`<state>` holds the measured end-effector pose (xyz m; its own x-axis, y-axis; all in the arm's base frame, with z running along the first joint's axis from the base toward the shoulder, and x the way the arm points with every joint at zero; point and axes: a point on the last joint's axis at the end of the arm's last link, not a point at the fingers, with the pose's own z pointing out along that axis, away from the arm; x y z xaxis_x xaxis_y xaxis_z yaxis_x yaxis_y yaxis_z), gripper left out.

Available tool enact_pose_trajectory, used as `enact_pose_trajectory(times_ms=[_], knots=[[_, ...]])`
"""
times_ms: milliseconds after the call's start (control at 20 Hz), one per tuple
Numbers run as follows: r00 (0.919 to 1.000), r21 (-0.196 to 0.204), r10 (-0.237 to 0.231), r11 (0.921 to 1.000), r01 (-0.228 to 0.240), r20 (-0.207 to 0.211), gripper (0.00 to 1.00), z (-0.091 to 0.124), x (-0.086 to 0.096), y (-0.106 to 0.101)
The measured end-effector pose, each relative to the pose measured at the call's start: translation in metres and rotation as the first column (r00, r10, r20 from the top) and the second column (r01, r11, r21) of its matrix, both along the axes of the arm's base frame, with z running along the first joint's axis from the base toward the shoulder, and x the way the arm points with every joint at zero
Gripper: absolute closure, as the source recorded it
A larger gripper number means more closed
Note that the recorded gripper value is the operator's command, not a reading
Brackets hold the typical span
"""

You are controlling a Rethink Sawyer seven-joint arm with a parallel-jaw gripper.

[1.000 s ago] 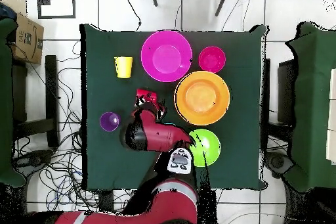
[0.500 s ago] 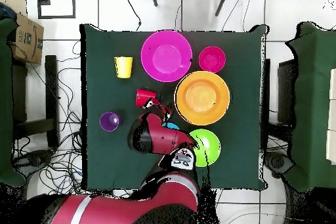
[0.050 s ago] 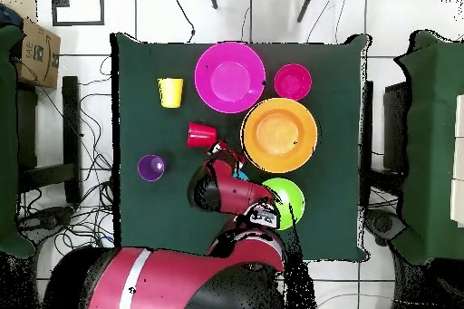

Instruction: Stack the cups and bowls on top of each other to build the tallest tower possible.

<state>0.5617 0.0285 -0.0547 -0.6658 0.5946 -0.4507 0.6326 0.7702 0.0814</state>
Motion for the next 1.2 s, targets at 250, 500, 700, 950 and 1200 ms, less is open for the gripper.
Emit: enact_pose_trajectory(times_ms=[250, 500, 700, 950, 1200], knots=[[1.0, 0.002, 0.009, 1.0, -0.009, 0.0, 0.0, -0.017, -0.004, 0.003], [0.9995, -0.005, 0.016, 0.9999, -0.015, 0.026, 0.0, -0.018, -0.002, 0.003], [0.9995, -0.005, 0.016, 0.9999, -0.016, 0.028, 0.0, -0.018, -0.002, 0.003], [0.9995, -0.005, 0.016, 0.9999, -0.016, 0.028, 0.0, -0.018, -0.002, 0.004], [0.9996, -0.004, 0.006, 1.0, -0.006, 0.029, 0.0, -0.017, -0.001, 0.005]])
